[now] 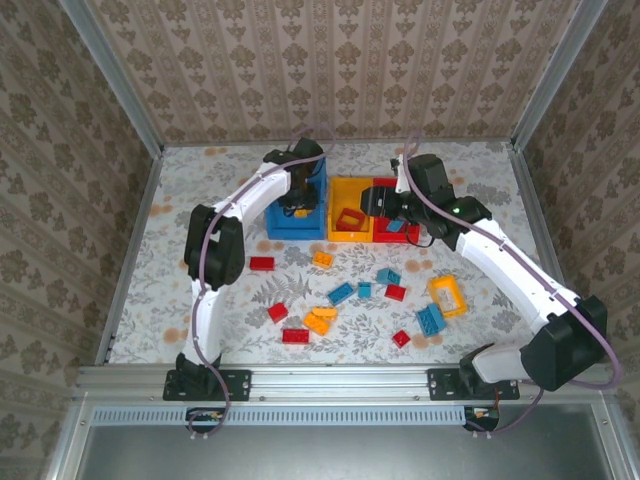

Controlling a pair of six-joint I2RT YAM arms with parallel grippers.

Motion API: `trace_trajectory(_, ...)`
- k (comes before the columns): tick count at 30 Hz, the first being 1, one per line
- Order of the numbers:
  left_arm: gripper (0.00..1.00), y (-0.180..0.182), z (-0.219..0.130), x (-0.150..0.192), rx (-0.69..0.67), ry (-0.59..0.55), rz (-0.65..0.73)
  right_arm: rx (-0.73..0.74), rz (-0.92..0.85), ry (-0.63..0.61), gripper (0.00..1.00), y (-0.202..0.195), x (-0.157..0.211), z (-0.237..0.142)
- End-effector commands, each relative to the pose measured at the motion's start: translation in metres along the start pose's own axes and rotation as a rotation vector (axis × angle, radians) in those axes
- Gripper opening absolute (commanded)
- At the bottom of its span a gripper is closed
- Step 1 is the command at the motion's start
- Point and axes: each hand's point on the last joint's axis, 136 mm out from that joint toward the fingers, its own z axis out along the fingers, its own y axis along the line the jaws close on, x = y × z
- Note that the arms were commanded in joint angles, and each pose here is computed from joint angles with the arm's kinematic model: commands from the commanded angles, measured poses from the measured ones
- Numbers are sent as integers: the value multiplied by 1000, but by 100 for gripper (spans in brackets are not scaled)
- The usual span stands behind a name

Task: Sort the legos into containers by color

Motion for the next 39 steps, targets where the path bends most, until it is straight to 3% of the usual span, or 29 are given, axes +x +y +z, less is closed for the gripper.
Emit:
trace_trajectory(1,47,4,1,5,11,25,-38,63,35,24,69,-16,9,-4)
trace_trajectory(7,59,3,-17,4,32,-3,-49,97,33,45,70,-25,14,-7)
trace_trajectory(11,60,4,-35,3,37,-32,-58,110,-10,98,70,-29,28,-7)
trace_trajectory(17,61,17,-98,6,54,-137,-123,11,-354,217,70,20,69,4)
trace_trajectory(21,65,51,-134,36,43,-174,-204,-159,-563,376,73,75,125,39)
trace_trajectory(26,70,117,-162,95,17,-183,-366,-202,-740,496,78,122,166,92)
trace_trajectory(31,72,177,-174,152,-14,-186,-490,-148,-785,563,83,132,183,151)
trace_trajectory(39,72,199,-181,187,4,-165,-533,-110,-816,569,88,143,203,200)
